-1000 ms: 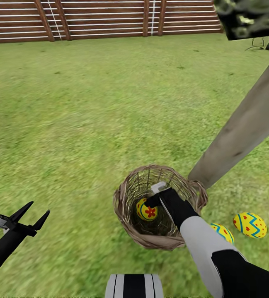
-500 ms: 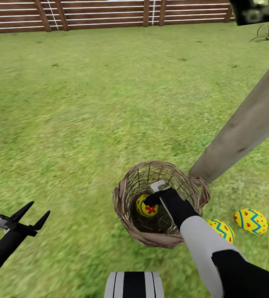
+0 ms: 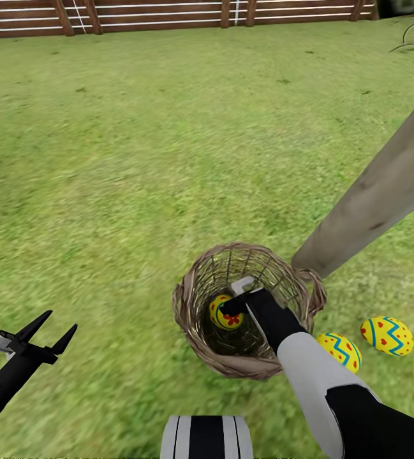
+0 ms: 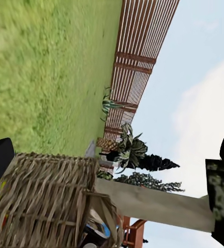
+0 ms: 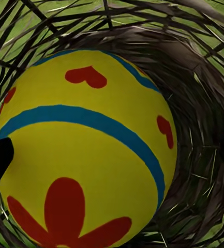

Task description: Take the three Easter eggs out of the wicker basket on the lawn in the garden, then place them on the lawn next to a single tree (choose any tree) so that all three eggs are next to the same tree and none are left in the basket.

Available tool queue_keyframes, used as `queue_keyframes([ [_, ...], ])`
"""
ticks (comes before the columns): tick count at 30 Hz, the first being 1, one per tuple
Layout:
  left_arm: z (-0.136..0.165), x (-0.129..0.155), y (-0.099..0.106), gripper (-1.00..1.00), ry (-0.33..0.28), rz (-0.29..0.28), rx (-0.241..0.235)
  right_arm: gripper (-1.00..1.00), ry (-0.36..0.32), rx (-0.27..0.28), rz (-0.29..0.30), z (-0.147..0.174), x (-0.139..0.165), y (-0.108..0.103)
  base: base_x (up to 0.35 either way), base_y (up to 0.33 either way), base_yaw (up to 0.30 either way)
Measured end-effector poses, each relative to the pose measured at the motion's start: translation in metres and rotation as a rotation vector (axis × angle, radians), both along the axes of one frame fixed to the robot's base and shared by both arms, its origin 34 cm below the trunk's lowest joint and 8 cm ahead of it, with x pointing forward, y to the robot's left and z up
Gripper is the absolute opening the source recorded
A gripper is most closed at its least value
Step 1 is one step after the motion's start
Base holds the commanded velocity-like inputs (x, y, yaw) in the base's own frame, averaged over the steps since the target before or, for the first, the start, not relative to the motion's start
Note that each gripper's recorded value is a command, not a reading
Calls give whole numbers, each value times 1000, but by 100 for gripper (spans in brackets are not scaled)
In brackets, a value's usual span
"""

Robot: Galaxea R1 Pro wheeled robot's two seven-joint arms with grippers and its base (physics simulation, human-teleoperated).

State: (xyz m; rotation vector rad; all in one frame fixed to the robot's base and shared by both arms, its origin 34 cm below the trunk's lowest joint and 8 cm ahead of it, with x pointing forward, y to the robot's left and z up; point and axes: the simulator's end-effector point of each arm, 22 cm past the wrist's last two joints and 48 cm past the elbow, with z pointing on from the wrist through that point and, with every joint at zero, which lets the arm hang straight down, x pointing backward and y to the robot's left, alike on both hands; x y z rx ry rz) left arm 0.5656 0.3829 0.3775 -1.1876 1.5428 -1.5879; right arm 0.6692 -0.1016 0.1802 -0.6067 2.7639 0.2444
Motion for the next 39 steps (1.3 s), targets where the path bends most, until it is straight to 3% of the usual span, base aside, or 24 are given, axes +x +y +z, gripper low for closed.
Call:
queue_keyframes([
  [9, -3, 0, 0, 100, 3, 4, 6, 100, 26, 64, 29, 1, -6, 15, 0, 0, 0],
  [26, -25, -6, 0, 100, 47, 5, 6, 100, 72, 70, 19, -24, -20, 15, 0, 0, 0],
  [39, -36, -10, 0, 100, 67, 4, 6, 100, 52, 81, 10, -25, -11, 16, 0, 0, 0],
])
